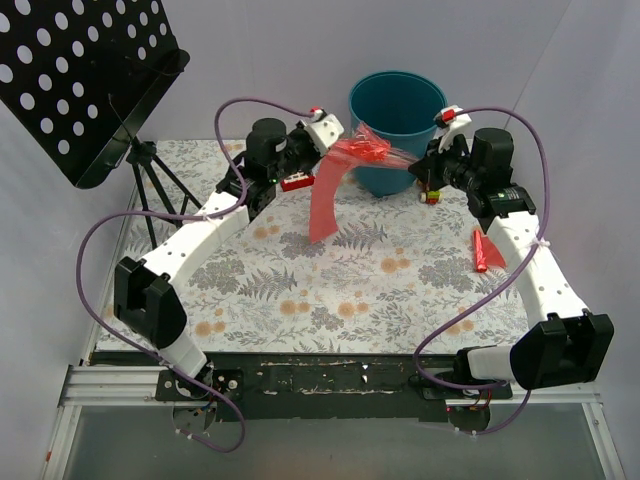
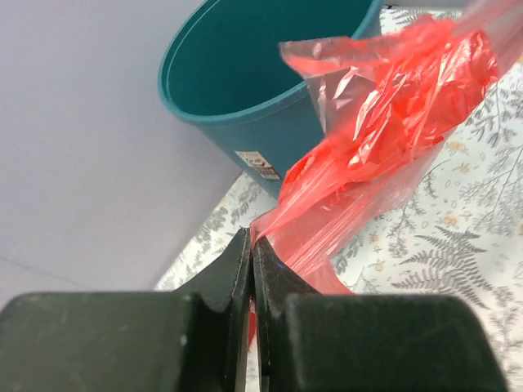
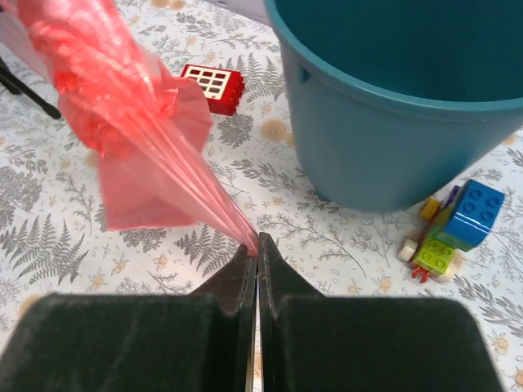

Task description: Put the trash bags into the trash bin

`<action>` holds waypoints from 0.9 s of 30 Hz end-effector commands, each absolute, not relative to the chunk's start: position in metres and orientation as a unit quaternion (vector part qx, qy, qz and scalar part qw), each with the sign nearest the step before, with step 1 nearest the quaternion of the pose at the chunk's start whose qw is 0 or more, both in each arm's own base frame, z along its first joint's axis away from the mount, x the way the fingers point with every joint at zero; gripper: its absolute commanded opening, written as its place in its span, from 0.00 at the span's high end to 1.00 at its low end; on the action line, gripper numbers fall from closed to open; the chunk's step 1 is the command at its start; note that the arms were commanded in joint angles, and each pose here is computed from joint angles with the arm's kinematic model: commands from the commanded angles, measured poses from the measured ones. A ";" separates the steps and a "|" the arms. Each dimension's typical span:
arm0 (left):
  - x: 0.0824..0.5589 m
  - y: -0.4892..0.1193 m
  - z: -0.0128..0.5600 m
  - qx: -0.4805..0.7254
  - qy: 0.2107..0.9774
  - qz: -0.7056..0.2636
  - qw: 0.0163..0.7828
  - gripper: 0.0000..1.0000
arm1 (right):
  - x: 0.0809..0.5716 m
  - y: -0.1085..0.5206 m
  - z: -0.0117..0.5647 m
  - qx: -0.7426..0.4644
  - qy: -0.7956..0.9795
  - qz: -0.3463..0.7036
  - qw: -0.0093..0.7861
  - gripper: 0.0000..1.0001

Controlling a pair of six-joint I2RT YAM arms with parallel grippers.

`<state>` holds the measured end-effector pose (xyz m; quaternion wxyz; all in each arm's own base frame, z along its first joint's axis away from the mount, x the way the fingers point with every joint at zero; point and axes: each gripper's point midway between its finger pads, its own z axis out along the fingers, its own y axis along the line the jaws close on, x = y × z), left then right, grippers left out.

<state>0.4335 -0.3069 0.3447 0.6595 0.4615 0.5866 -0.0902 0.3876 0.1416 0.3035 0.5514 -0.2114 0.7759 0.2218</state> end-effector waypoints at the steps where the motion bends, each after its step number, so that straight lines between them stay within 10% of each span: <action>1: 0.422 -0.275 0.378 0.355 0.643 -0.142 0.664 1.00 | 0.387 0.136 0.314 -0.211 0.766 0.204 0.571 0.99; 19: 0.390 -0.253 0.389 0.324 0.618 -0.197 0.689 1.00 | 0.371 0.139 0.296 -0.219 0.776 0.236 0.543 0.98; 27: 0.346 -0.272 0.384 0.402 0.561 -0.264 0.674 1.00 | 0.336 0.186 0.333 -0.339 0.677 0.370 0.538 0.62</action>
